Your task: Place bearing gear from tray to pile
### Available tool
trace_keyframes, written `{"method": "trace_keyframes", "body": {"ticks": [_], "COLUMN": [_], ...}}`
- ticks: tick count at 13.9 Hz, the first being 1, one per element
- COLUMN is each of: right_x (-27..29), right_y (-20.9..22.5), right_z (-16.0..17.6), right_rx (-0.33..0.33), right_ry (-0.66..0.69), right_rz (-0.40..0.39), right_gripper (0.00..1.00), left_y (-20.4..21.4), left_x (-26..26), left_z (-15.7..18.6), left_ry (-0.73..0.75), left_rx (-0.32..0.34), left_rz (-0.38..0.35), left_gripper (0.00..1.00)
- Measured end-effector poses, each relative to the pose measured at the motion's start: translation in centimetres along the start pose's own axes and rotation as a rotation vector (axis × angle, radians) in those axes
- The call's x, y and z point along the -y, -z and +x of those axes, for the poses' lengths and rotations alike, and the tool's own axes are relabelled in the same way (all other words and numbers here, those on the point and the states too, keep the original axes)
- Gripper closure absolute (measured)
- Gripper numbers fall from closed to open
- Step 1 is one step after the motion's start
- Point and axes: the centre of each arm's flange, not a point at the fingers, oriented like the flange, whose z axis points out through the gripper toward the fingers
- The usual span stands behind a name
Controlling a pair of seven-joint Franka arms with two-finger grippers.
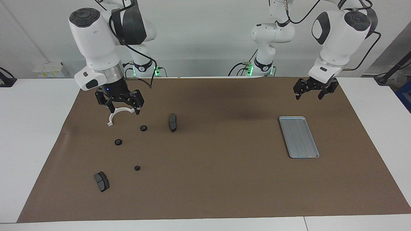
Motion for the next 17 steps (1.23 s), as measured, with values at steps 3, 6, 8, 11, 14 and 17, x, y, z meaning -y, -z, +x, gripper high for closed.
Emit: {"method": "trace_keyframes", "body": {"ticks": [3,6,8,11,14,17], "right_x": [-1.5,-2.3,-2.4,-2.8,-4.6,-5.5], "right_y": [1.3,2.3,2.2,1.2,1.2,1.3], "right_z": [-1.0,-2.3,-3.0,-4.2,-4.2,-4.0], "right_rx": [0.039,0.082,0.095,0.120,0.117,0.111], "right_ry": [-0.020,-0.027,-0.027,-0.028,-0.024,-0.027], "right_rz": [-0.015,-0.028,-0.032,-0.039,-0.037,-0.035], "right_gripper": [0.00,0.00,0.00,0.00,0.00,0.00], "left_y": [0.0,0.0,0.1,0.2,0.2,0.2], "left_x": [0.0,0.0,0.1,0.4,1.0,1.0], "left_z": [0.0,0.0,0.1,0.2,0.2,0.2], "left_ry": [0.000,0.004,0.013,0.037,0.065,0.087], "left_rx": [0.000,-0.003,-0.013,-0.024,-0.026,-0.026], "left_rz": [0.000,0.000,-0.005,-0.041,-0.073,-0.076], "left_gripper": [0.00,0.00,0.00,0.00,0.00,0.00]}}
